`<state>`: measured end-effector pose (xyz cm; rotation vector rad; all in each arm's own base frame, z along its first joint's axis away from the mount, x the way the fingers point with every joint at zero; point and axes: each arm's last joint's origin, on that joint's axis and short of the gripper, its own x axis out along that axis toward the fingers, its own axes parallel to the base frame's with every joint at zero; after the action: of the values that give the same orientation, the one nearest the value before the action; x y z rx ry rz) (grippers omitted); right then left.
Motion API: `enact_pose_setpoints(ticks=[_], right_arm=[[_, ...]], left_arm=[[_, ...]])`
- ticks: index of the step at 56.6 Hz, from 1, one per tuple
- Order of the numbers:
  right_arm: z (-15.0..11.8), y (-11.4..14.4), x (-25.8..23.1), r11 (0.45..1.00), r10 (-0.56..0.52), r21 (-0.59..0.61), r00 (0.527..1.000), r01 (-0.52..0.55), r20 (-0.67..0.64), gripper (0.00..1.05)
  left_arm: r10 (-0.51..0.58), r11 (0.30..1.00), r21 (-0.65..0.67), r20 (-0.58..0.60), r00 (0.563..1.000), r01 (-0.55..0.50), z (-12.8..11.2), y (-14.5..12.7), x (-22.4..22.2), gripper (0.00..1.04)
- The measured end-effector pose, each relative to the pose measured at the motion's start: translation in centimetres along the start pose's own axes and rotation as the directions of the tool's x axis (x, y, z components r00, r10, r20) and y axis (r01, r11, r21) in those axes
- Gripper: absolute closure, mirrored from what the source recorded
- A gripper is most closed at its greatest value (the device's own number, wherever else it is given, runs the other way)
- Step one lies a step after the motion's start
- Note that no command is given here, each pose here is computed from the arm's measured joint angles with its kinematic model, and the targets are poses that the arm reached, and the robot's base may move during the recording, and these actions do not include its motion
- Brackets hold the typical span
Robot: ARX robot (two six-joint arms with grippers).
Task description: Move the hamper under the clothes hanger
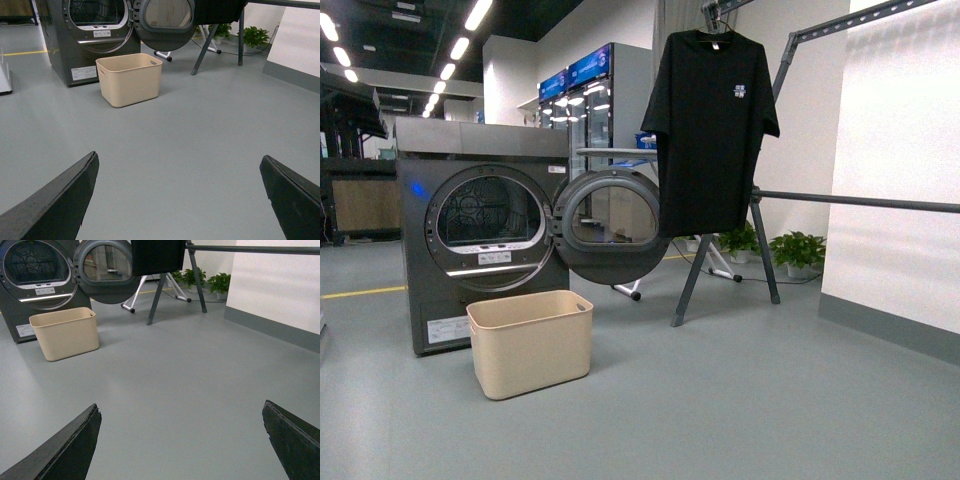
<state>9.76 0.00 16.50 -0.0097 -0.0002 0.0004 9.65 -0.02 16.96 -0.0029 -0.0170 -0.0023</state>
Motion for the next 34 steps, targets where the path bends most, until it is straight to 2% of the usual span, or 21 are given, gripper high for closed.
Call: enact_pose_setpoints(ticks=[34], right_arm=[[0.00, 0.00, 0.00, 1.000, 0.000, 0.000, 1.000, 0.000, 0.000, 0.08]], left_arm=[[0.000, 1.000, 0.000, 0.000, 1.000, 0.000, 0.00, 0.00, 0.00, 0.07]])
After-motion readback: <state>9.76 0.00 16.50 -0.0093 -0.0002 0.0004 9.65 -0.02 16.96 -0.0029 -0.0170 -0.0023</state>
